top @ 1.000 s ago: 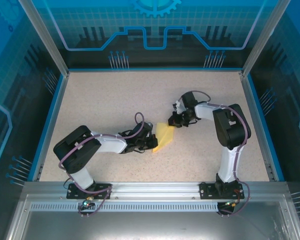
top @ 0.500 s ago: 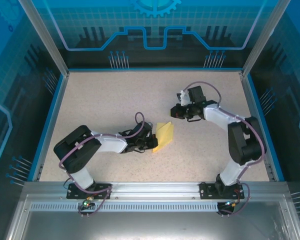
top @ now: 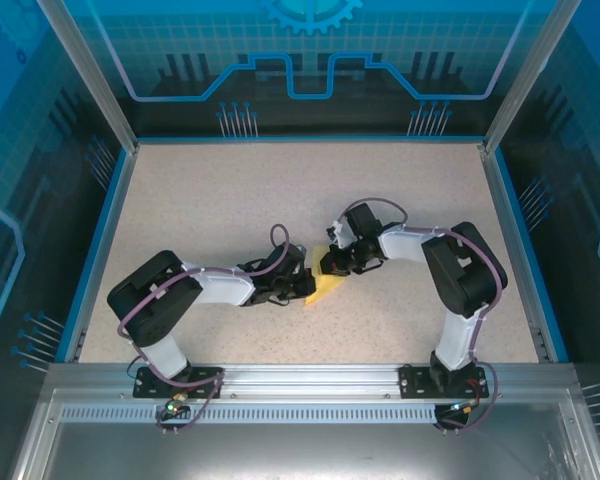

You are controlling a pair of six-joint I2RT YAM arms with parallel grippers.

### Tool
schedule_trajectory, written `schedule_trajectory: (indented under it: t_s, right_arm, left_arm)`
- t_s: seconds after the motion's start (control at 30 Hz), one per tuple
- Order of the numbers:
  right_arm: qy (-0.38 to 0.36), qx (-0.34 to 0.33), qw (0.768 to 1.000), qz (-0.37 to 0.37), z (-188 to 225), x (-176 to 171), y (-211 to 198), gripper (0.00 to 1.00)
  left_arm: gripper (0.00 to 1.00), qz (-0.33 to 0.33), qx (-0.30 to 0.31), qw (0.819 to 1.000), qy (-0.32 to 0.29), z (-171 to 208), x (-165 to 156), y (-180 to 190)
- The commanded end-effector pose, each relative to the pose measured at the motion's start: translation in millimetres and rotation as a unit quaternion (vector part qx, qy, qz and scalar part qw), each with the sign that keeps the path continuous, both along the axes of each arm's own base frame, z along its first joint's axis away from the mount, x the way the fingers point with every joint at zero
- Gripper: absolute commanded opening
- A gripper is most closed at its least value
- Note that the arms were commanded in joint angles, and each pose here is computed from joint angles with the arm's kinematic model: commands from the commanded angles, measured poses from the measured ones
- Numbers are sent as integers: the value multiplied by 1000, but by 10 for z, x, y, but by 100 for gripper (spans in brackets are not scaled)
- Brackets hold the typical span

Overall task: Fold a paper plane with a square sheet of paper (pick it up from the middle)
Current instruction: Fourth fold the wing at the center of the table.

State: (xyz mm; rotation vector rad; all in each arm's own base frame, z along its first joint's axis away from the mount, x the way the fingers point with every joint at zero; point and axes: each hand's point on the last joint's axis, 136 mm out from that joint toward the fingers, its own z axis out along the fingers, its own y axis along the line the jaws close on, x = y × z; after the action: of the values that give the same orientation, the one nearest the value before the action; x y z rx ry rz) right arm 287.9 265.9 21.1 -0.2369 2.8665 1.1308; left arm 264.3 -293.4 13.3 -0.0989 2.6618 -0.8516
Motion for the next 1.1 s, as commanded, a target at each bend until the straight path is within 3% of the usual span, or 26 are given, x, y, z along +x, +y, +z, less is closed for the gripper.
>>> schedule_trajectory:
  t_s: [0.0,0.2,0.43,0.6,1.07]
  right_arm:
    - [27,-9,1000,-3,-132,-79,19,0]
    - [53,-76,996,-3,-391,-203,-196,0]
    - [67,-109,992,0,-524,-273,-324,0]
    - [71,-111,991,-4,-548,-283,-333,0]
    - [74,-104,992,-6,-557,-281,-299,0]
  left_arm:
    - [0,-18,85,993,83,-406,-402,331]
    - [1,-31,52,997,46,-6,-267,189]
    - [21,-24,-30,999,3,623,-133,67]
    - [25,-30,-83,995,45,572,-207,-107]
    - [23,-31,-92,992,87,346,-230,-213]
